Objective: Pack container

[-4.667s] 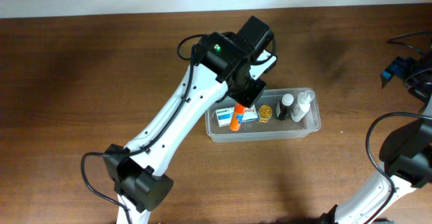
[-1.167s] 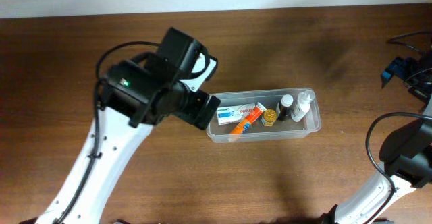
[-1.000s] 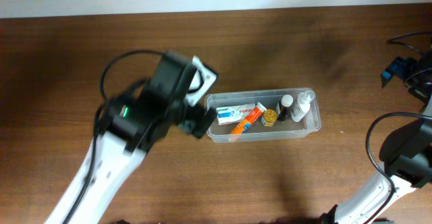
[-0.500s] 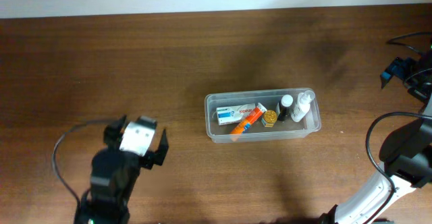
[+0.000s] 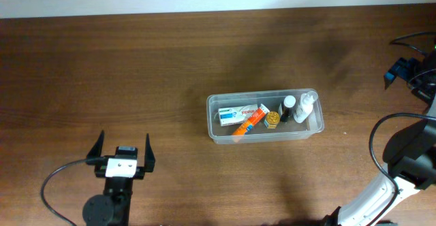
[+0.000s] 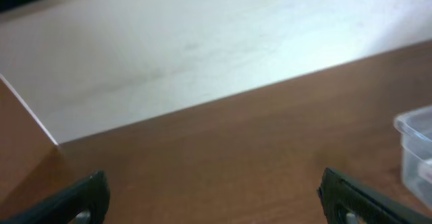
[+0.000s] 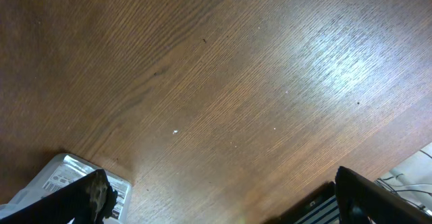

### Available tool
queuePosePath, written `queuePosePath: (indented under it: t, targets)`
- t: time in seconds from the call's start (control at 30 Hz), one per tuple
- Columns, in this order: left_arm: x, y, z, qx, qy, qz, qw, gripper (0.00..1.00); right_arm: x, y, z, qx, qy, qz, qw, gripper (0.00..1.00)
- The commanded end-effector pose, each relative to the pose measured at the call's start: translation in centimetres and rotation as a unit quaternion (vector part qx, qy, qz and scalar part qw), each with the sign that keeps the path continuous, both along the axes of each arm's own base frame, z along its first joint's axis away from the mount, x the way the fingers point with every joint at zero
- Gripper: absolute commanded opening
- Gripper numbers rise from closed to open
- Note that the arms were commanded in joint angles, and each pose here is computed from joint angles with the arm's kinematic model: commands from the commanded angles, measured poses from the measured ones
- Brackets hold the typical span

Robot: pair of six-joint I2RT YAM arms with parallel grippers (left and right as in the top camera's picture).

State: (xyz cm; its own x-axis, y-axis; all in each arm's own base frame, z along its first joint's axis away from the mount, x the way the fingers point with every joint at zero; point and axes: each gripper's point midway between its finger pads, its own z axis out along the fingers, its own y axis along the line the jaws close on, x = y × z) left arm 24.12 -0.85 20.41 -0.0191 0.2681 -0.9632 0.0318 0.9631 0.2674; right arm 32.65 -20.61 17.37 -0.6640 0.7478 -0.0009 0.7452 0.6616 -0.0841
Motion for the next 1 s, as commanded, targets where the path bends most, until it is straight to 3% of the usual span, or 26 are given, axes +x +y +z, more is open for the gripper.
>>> queuePosePath:
  t: [0.0, 0.4, 0.97]
  targets:
    - [-0.3, 0.2, 0.2, 0.005, -0.021, 0.003, 1.000, 0.99, 0.0, 0.2, 0.9, -0.006, -0.012, -0.004, 1.000, 0.98]
    - [0.3, -0.4, -4.7, 0.006, 0.030, -0.016, 0.999, 0.99, 0.0, 0.2, 0.9, -0.006, -0.012, -0.004, 1.000, 0.98]
    - [0.3, -0.7, -4.6, 0.000, 0.028, -0.025, 0.999, 0.99, 0.0, 0.2, 0.9, -0.006, -0.012, -0.004, 1.000, 0.98]
